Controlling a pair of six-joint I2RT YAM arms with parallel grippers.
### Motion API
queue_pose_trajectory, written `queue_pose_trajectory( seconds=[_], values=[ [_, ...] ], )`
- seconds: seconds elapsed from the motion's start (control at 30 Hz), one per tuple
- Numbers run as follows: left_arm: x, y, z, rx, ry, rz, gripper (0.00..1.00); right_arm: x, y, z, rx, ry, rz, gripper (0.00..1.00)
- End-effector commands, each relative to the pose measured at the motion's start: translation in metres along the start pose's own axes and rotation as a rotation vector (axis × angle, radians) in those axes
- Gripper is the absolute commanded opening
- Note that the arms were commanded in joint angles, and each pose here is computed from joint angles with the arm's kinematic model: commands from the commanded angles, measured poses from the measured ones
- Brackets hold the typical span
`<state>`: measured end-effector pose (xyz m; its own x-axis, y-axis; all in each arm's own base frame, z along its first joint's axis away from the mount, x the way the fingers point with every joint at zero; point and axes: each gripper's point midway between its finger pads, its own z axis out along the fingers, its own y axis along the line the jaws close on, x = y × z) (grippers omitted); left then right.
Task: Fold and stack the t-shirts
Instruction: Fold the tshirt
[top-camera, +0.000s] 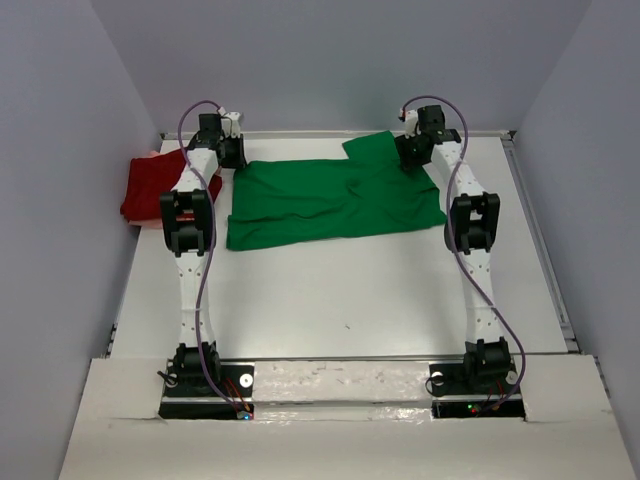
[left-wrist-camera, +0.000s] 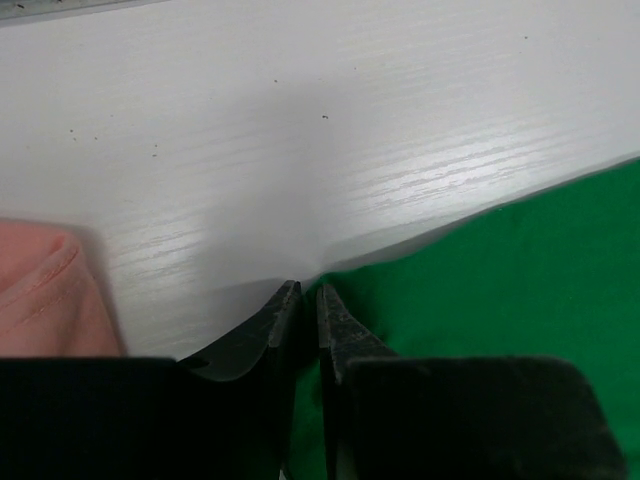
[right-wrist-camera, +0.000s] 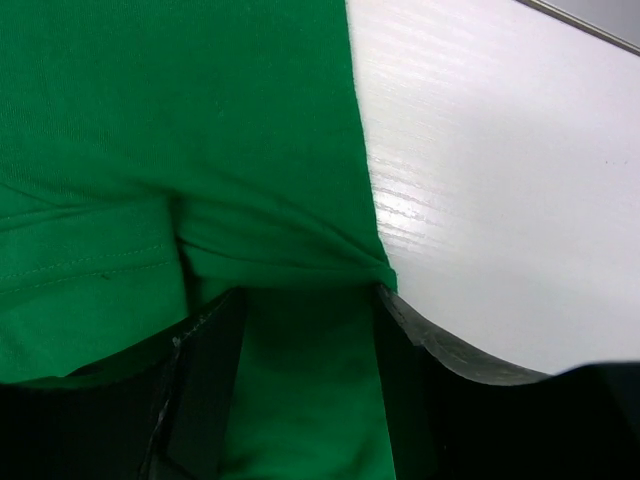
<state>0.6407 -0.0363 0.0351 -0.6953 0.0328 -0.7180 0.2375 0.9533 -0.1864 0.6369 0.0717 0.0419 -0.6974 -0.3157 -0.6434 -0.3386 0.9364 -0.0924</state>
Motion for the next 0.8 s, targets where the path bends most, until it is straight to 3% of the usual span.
queue_pose_trajectory(
  seconds=[0.0, 0.77],
  values=[
    [0.000, -0.015, -0.021, 0.009, 0.039, 0.023, 0.23, -0.032, -0.009, -0.002, 0.015, -0.116, -0.002, 0.61],
    [-0.006, -0.053, -0.020, 0.020, 0.045, 0.112, 0.20, -0.051, -0.022, 0.005, 0.079, -0.200, -0.035, 0.67]
  ],
)
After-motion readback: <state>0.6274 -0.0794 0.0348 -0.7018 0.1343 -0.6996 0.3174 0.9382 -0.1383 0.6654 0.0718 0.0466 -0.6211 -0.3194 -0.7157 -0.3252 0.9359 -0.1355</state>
